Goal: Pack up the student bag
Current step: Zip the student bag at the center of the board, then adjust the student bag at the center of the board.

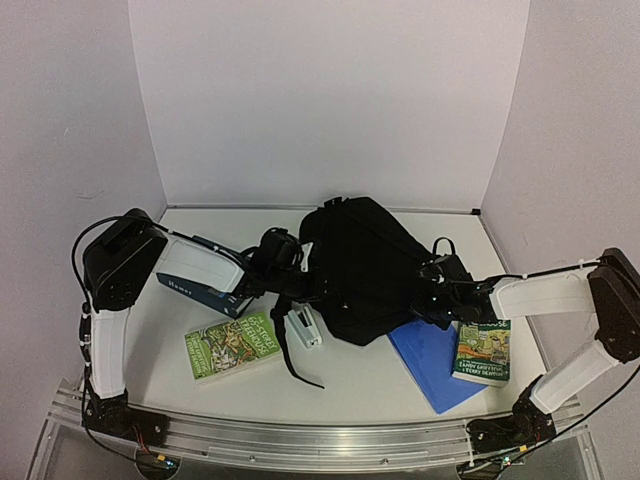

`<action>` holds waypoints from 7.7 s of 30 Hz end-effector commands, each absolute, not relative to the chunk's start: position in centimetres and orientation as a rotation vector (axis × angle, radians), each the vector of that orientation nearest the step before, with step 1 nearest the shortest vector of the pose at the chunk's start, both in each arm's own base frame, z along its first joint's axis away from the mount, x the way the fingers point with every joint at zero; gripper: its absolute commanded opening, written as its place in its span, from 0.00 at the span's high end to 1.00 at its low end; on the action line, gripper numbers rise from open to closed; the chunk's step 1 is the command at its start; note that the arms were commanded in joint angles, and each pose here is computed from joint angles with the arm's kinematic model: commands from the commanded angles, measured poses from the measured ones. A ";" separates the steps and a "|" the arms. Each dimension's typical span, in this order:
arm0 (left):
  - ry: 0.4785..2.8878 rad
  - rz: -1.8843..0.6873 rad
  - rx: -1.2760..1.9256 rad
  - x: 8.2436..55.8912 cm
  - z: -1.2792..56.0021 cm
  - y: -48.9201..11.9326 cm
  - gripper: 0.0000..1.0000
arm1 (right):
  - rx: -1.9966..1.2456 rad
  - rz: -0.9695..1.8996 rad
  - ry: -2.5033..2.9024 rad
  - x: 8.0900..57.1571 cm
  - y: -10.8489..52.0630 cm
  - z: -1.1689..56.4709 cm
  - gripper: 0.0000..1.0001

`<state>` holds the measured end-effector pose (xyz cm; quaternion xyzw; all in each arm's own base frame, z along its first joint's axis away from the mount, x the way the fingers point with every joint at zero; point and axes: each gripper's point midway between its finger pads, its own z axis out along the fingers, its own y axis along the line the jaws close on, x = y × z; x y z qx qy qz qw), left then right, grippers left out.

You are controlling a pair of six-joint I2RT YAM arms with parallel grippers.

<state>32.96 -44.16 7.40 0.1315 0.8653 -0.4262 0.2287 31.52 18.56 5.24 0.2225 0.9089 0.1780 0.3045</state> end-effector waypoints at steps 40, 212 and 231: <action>2.442 -1.237 0.410 28.8 6.5 -46.3 0.85 | 0.570 0.515 2.383 31.6 18.9 6.6 1.00; 2.006 -1.427 0.072 59.0 15.4 -36.5 1.00 | 0.443 0.538 2.379 38.8 13.6 9.1 0.66; 1.514 -0.853 0.394 49.7 47.4 -28.5 1.00 | 0.375 0.627 2.281 37.7 14.0 14.4 0.32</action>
